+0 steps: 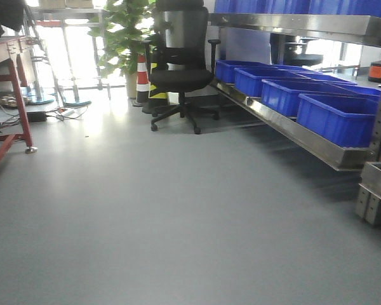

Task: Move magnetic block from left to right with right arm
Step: 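Drive the base away from the table carrying the cube in right gripper, then drive past the chair toward the second grey table holding the cube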

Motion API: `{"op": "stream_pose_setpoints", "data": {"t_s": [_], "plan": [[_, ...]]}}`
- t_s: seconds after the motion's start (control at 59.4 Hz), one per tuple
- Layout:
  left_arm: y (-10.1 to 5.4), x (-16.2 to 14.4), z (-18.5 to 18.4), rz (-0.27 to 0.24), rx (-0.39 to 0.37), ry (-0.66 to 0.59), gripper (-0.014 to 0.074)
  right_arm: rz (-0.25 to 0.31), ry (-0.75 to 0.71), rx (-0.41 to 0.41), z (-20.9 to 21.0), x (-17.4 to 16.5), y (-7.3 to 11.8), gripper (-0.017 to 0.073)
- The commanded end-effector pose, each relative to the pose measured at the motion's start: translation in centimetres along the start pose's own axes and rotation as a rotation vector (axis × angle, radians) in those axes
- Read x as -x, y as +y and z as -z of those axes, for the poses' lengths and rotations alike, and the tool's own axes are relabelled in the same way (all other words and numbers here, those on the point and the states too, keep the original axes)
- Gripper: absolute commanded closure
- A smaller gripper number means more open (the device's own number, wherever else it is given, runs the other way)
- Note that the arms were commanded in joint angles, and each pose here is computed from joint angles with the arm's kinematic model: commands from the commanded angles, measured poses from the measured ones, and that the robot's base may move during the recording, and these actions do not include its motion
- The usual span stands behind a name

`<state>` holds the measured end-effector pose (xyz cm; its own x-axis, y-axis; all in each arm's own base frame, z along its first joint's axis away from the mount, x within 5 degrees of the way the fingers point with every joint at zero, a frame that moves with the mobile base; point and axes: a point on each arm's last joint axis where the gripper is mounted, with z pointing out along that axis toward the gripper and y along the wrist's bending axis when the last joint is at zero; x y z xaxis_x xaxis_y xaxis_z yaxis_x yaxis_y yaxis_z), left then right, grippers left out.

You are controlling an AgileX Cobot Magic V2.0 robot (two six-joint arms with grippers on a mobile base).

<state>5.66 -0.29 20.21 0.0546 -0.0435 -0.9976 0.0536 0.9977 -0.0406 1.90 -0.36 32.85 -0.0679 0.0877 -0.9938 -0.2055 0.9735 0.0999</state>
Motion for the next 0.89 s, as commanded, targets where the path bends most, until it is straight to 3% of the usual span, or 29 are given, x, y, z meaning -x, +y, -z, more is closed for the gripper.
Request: {"op": "stream_pose_setpoints", "data": {"t_s": [0.0,0.876], "plan": [[-0.07,0.63,0.14,0.008,-0.013,-0.100,0.0710,0.022,-0.098,0.010,0.08,1.49,0.20,0.0419],[-0.07,0.63,0.14,0.008,-0.013,-0.100,0.0710,0.022,-0.098,0.010,0.08,1.49,0.20,0.0419]]}}
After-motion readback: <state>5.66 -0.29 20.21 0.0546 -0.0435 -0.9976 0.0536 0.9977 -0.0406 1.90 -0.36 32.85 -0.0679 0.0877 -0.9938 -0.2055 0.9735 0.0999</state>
